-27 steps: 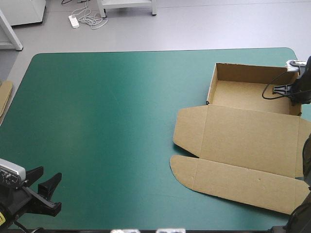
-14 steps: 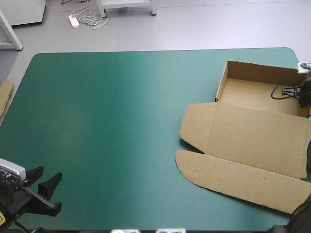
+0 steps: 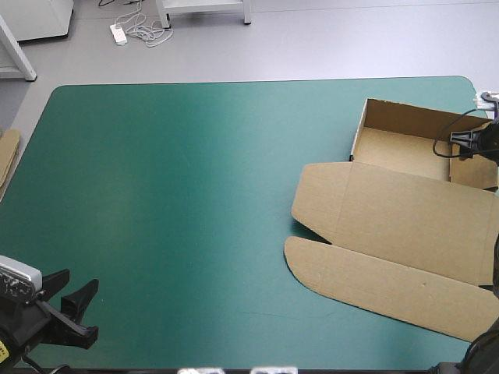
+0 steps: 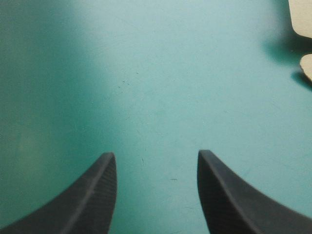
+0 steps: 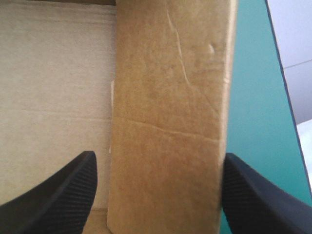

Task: Fold the box

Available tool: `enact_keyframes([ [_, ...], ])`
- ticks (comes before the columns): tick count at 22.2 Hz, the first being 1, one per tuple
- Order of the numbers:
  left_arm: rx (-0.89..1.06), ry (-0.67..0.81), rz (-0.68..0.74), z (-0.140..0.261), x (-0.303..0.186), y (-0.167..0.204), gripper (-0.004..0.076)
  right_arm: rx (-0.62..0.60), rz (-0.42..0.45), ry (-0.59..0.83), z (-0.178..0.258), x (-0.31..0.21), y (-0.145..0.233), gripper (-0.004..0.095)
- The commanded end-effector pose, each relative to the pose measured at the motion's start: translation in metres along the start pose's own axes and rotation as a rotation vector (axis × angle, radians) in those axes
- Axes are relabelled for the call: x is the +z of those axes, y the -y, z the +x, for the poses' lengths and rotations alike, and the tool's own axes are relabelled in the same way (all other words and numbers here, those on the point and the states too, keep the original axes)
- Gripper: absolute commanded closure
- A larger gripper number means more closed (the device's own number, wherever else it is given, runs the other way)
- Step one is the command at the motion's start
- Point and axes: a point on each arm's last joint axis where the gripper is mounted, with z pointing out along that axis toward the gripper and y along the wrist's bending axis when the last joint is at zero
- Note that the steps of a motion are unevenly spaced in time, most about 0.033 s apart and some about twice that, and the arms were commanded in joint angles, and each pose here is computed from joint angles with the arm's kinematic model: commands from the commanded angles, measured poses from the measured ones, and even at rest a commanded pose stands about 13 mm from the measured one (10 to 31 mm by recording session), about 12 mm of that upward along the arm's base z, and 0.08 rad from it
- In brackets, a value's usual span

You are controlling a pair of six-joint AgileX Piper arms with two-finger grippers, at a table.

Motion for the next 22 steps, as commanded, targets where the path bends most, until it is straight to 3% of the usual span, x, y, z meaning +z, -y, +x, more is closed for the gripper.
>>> enact_keyframes([
  [1,0.012,0.095,-0.013,-0.012,-0.004,-0.002,0.0356,-0.023,-0.067,0.281,-0.004,-0.096,-0.007,0.0264],
  [4,0.007,0.114,-0.045,-0.014,-0.004,-0.005,0.0356,-0.070,-0.188,0.461,0.016,-0.174,-0.023,0.0314],
  [7,0.020,0.115,-0.071,-0.014,-0.004,-0.007,0.0356,-0.112,-0.222,0.620,0.052,-0.242,-0.032,0.0359],
  [10,0.020,0.115,-0.071,-0.014,-0.004,-0.007,0.0356,-0.201,-0.272,0.756,0.120,-0.280,-0.052,0.0396],
  [16,0.019,0.115,-0.071,-0.014,-0.004,-0.007,0.0356,-0.149,-0.389,0.840,0.213,-0.259,-0.065,0.0400],
  [22,0.018,0.127,-0.068,-0.015,-0.004,-0.007,0.0356,-0.175,-0.427,0.884,0.278,-0.238,-0.068,0.0405],
])
